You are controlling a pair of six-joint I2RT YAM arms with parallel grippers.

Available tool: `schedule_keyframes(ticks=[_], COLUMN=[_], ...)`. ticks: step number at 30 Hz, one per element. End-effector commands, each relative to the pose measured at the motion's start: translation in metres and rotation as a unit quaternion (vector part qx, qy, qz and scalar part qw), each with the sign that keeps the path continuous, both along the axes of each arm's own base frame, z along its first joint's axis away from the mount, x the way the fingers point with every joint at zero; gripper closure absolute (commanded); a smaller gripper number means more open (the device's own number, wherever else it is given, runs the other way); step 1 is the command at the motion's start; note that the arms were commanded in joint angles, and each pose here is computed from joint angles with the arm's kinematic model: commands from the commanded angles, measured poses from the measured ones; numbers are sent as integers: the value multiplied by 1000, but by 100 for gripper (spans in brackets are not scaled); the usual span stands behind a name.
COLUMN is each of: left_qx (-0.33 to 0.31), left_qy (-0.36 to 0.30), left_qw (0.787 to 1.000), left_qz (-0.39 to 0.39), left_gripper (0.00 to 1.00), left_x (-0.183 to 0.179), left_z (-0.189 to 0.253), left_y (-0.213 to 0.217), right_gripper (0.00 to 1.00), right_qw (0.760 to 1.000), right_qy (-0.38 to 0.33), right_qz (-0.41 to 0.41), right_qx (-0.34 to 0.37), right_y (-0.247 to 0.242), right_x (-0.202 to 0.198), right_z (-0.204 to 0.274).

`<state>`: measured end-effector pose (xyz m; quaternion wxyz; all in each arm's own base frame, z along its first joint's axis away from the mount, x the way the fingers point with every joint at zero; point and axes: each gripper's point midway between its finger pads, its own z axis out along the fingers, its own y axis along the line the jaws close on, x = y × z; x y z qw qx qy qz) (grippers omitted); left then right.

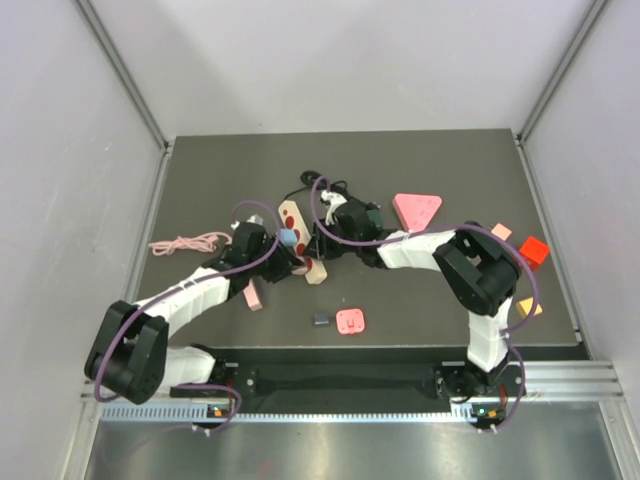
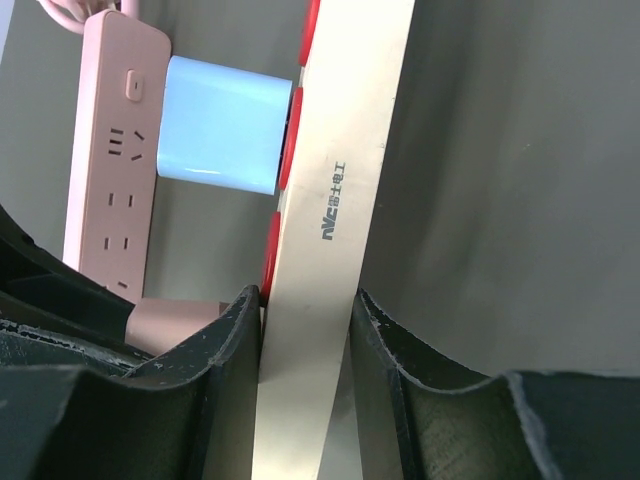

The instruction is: Pull the plug off the socket

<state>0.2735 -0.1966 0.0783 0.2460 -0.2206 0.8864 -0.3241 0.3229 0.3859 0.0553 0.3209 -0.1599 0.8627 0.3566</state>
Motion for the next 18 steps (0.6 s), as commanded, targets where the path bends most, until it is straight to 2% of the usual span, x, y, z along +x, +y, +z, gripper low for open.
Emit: schedule_keyframes(ticks=[1,10,18], left_qx=[-52,-59,-52], left_qy=[-69,-55,-64], left_qw=[996,997,996], left_qz=[-3,9,20], left_gripper=[100,100,100], left_x=[12,15,19], left_z=[50,46,56], left_y=[-7,-5,3], right_gripper=[100,100,100], right_qw=[980,967,964], right_qy=[-48,-87,-85], right_qz=[-89,-88,-86], right_qx=[-174,-223,-237], right_y=[-74,-71,-70], right_x=[34,34,34], right_z=[-45,-41,-48])
